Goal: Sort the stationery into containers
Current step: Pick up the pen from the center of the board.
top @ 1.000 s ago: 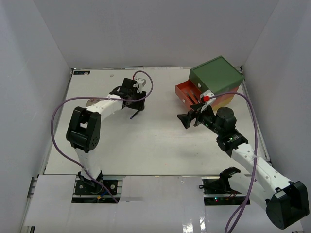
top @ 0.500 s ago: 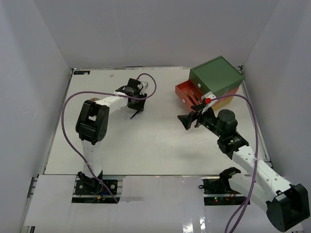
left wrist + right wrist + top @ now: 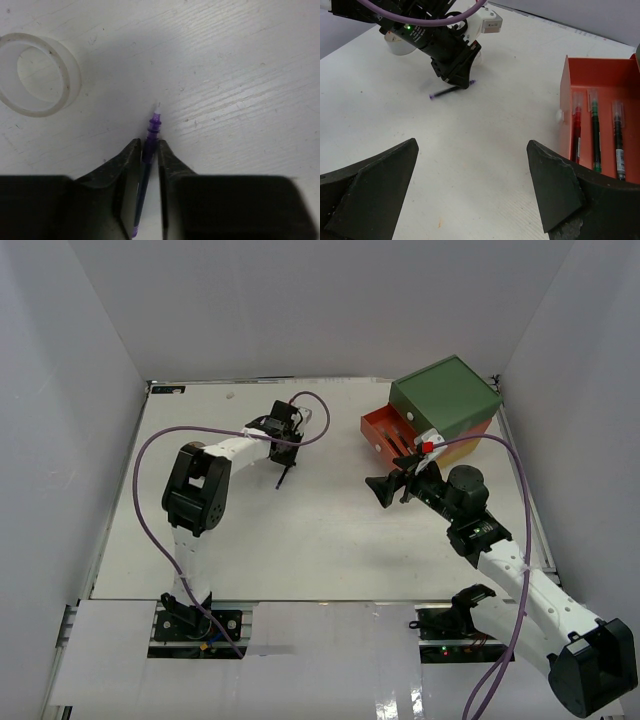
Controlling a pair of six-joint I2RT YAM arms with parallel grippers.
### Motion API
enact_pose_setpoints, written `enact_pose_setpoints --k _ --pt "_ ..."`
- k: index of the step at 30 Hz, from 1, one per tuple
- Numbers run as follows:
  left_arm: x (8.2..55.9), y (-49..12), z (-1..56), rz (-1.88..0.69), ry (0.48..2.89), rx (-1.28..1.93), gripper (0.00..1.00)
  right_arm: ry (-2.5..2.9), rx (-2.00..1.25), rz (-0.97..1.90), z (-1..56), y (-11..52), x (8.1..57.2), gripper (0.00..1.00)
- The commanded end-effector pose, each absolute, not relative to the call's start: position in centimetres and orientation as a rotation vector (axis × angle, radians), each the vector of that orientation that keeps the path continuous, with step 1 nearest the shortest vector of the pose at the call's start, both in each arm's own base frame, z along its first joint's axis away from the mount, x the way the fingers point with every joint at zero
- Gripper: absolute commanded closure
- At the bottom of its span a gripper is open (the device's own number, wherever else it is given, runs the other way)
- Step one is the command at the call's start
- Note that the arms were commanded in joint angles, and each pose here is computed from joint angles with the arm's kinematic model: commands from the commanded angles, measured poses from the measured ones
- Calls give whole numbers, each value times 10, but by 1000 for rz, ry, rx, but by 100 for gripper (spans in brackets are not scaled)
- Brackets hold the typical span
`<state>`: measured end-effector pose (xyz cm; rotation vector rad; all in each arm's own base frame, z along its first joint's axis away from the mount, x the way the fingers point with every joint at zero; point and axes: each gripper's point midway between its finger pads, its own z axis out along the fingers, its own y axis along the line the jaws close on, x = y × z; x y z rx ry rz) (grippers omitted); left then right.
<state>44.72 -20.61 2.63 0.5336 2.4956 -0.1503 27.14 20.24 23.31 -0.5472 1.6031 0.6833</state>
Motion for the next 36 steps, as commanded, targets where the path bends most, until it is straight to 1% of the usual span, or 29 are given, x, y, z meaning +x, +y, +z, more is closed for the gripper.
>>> enact_pose_setpoints --k 1,3,4,7,8,11,12,14,15,16,18,19,20,21,24,25,26,29,35,36 --pt "441 -216 27 -161 2505 571 77 1561 -552 675 239 203 274 4" --pt "439 -221 30 -183 2505 561 83 1565 -551 666 237 202 274 5" --pt "438 -222 33 -190 2503 552 89 1566 -553 661 237 202 275 5" --pt "433 -235 52 -304 2485 510 96 1569 -564 667 237 203 273 4" --pt "433 -238 60 -330 2476 482 100 1565 -569 668 239 203 273 5" --pt "431 -248 94 -432 2414 417 100 1560 -594 689 242 207 270 5" --pt "428 -253 116 -485 2363 399 100 1560 -601 698 242 208 270 5" --pt "424 -258 140 -558 2298 368 100 1558 -622 731 244 214 266 5" --pt "427 -264 160 -615 2225 334 100 1554 -623 744 248 216 266 5" --pt "413 -265 176 -670 2182 336 100 1571 -625 749 245 219 268 5" --pt "408 -271 206 -761 2064 306 100 1584 -628 771 247 226 270 4" --pt "397 -269 200 -792 2063 307 100 1590 -629 780 248 230 271 5" --pt "390 -272 230 -846 1959 316 100 1590 -637 798 249 236 269 5" --pt "385 -273 240 -878 1912 316 100 1580 -630 816 258 241 270 5" --pt "361 -273 264 -984 1786 315 100 1556 -673 883 265 265 267 5" --pt "351 -271 253 -1016 1795 298 100 1539 -692 916 271 278 265 5" --pt "343 -270 277 -1047 1690 307 100 1533 -703 931 273 284 265 5" --pt "326 -267 288 -1116 1608 290 100 1519 -740 1001 282 306 264 4" --pt "297 -253 319 -1174 1399 267 100 1480 -803 1098 297 334 259 3" --pt "292 -250 331 -1183 1336 269 100 1484 -813 1106 296 338 259 3"
